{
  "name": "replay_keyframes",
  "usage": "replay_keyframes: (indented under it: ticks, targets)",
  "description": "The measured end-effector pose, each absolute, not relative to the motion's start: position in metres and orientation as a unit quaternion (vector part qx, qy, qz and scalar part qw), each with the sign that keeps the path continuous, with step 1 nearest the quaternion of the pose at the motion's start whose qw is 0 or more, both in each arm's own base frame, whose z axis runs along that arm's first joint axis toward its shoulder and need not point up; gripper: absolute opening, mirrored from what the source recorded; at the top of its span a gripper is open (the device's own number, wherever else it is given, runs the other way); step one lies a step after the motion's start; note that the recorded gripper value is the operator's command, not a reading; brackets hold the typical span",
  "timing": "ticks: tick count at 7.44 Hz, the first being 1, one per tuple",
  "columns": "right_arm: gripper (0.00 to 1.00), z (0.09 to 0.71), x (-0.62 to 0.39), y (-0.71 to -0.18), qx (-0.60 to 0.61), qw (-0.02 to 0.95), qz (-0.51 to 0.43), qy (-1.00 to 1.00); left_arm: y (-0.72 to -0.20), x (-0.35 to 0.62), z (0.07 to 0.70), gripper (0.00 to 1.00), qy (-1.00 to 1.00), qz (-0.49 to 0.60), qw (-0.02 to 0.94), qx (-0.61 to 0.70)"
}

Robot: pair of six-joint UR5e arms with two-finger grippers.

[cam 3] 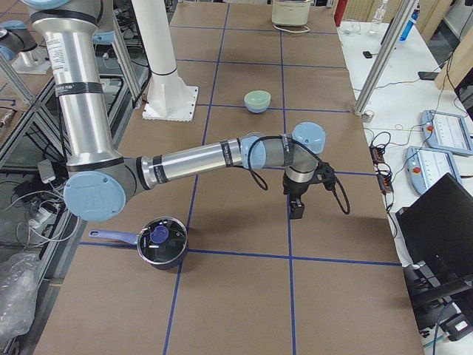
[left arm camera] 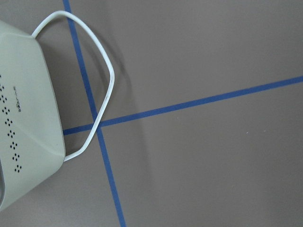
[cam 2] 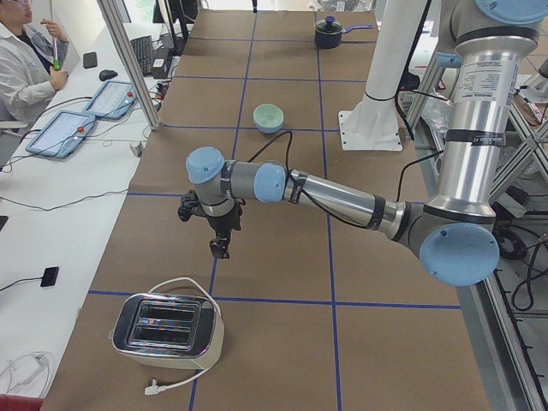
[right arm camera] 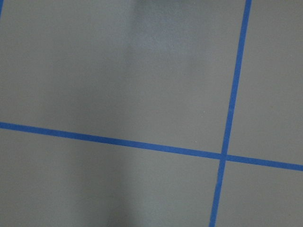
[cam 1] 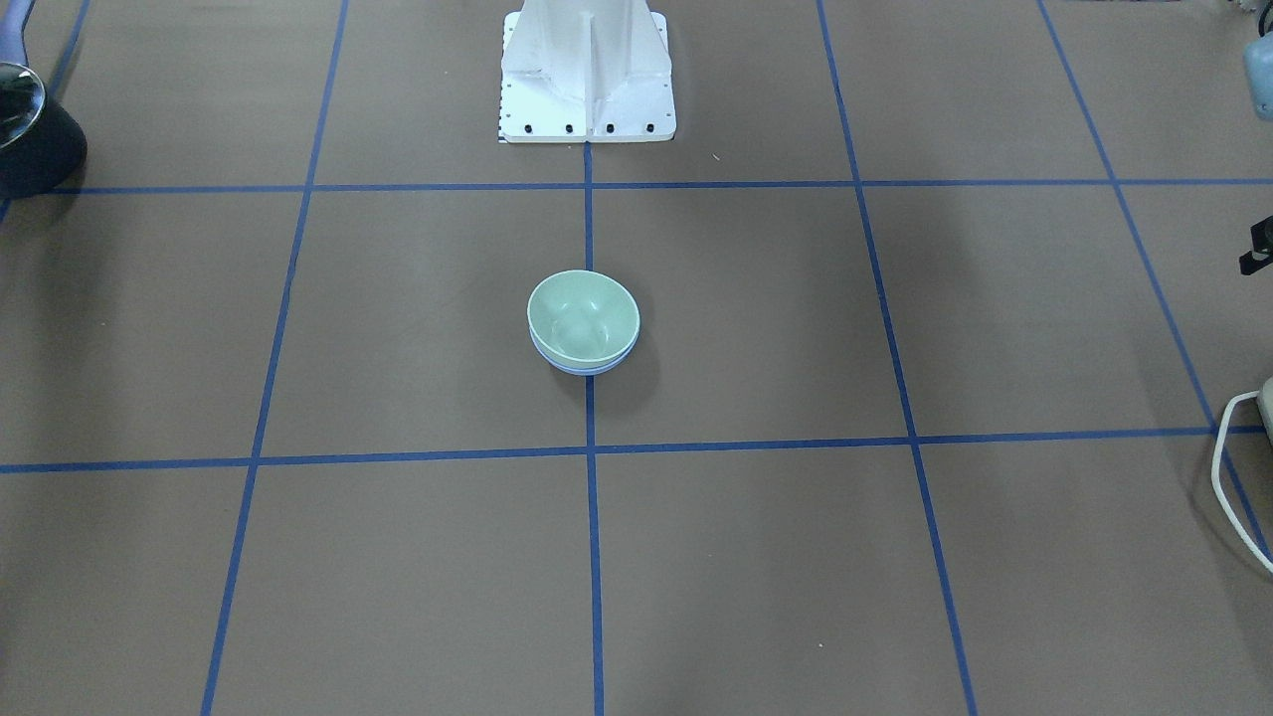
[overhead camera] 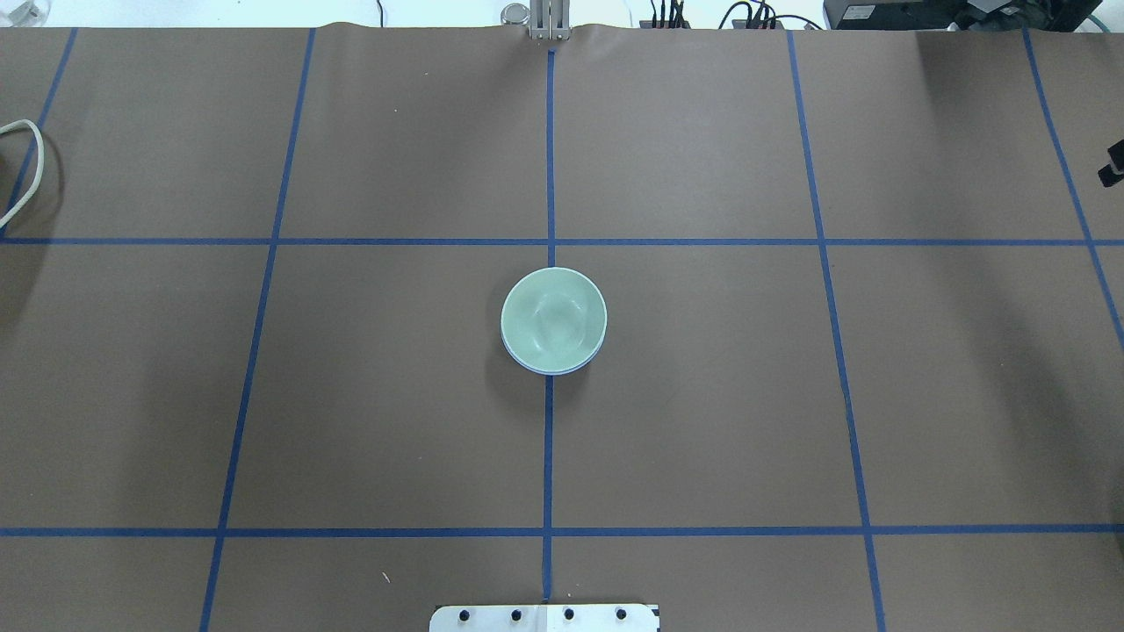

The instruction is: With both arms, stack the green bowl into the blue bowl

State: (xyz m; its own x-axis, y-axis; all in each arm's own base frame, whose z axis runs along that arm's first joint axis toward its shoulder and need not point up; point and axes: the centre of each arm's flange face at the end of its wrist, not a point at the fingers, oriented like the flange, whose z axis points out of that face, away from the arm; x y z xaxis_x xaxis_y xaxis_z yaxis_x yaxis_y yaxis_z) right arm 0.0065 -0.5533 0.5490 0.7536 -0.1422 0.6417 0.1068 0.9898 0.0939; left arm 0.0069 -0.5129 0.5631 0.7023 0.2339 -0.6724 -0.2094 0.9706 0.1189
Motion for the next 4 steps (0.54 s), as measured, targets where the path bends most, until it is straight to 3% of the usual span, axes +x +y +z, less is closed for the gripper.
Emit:
replay_keyframes:
  ticks: [4]
  targets:
    - [1.00,0.579,0.022,-0.520,0.003,0.938,-0.058,-0.341,-0.485,-0.026,0.614,0.99,0.366,0.118,0.923,0.021]
